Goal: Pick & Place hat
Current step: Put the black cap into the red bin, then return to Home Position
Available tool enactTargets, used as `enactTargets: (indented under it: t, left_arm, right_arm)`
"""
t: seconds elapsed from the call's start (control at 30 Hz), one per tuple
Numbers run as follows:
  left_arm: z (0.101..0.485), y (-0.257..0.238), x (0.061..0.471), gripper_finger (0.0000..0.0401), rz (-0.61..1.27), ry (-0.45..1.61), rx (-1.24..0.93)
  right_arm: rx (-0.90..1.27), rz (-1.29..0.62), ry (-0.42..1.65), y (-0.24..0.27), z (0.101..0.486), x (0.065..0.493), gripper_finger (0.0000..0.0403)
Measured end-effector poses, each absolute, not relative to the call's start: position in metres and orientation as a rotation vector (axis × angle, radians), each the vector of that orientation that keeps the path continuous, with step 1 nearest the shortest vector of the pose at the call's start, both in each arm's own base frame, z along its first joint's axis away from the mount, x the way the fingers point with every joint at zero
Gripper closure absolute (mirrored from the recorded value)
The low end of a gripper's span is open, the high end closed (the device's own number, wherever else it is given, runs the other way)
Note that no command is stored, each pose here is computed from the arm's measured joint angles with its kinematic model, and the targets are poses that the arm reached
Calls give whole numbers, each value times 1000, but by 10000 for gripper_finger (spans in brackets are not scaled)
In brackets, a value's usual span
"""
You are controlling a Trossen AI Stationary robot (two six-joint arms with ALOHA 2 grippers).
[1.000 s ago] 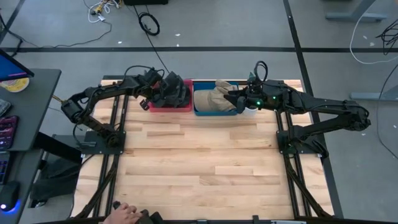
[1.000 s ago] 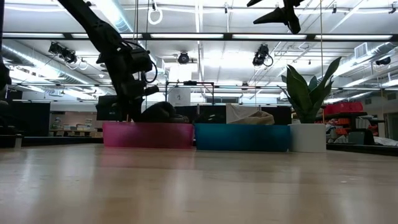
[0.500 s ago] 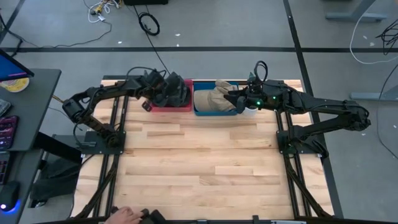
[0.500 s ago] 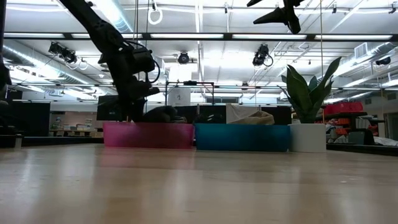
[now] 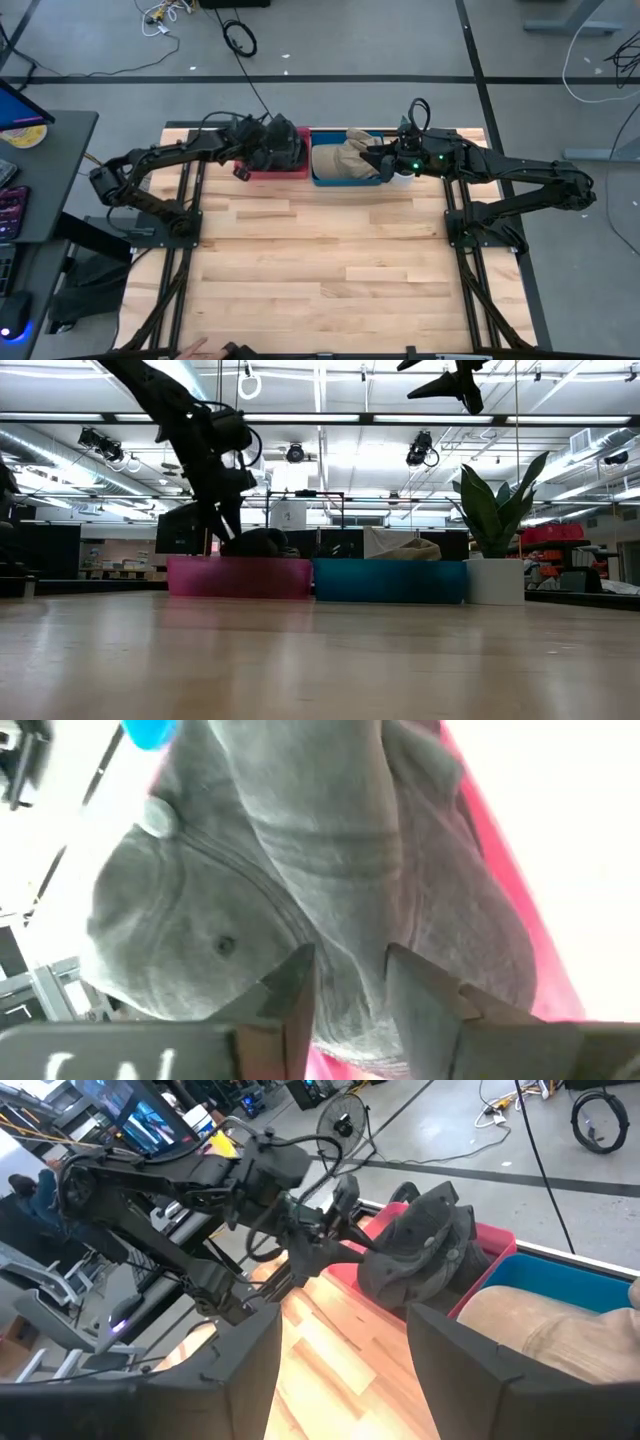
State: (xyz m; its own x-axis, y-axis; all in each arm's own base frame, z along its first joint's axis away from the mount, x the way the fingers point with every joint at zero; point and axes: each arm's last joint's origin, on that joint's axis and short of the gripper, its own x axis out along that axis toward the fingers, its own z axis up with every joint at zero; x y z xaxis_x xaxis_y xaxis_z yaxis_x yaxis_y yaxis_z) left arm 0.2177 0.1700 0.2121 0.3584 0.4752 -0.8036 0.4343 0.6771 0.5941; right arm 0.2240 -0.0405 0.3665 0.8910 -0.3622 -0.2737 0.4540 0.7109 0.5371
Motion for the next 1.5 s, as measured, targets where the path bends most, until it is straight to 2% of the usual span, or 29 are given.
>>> enactTargets:
  t: [0.2, 0.37, 0.63, 0.77, 0.9, 1.13, 1.3, 1.5]
  left_arm:
    - [227, 160, 216, 223, 89, 1194, 863]
    - [243, 149, 213, 188, 135, 1167, 936]
    - [269, 122, 211, 186, 178, 1071, 1039]
    - [278, 108, 214, 192, 212, 985, 1003]
    - [286, 93, 218, 200, 269, 873, 885]
    - [293, 72, 228, 221, 345, 664, 531]
    - [302, 61, 237, 236, 283, 464, 215]
    - [322, 46, 247, 263, 124, 191, -141]
  right_arm:
    - [629, -447, 157, -40, 366, 224, 184]
    - [625, -444, 158, -40, 367, 224, 184]
    - [612, -433, 164, -40, 367, 224, 184]
    - [602, -407, 175, -39, 367, 224, 184]
    - [580, -397, 184, -39, 366, 224, 184]
    - [519, -409, 270, -38, 360, 220, 184]
    - [500, -420, 335, -37, 358, 209, 184]
    - [464, -423, 383, -33, 361, 188, 184]
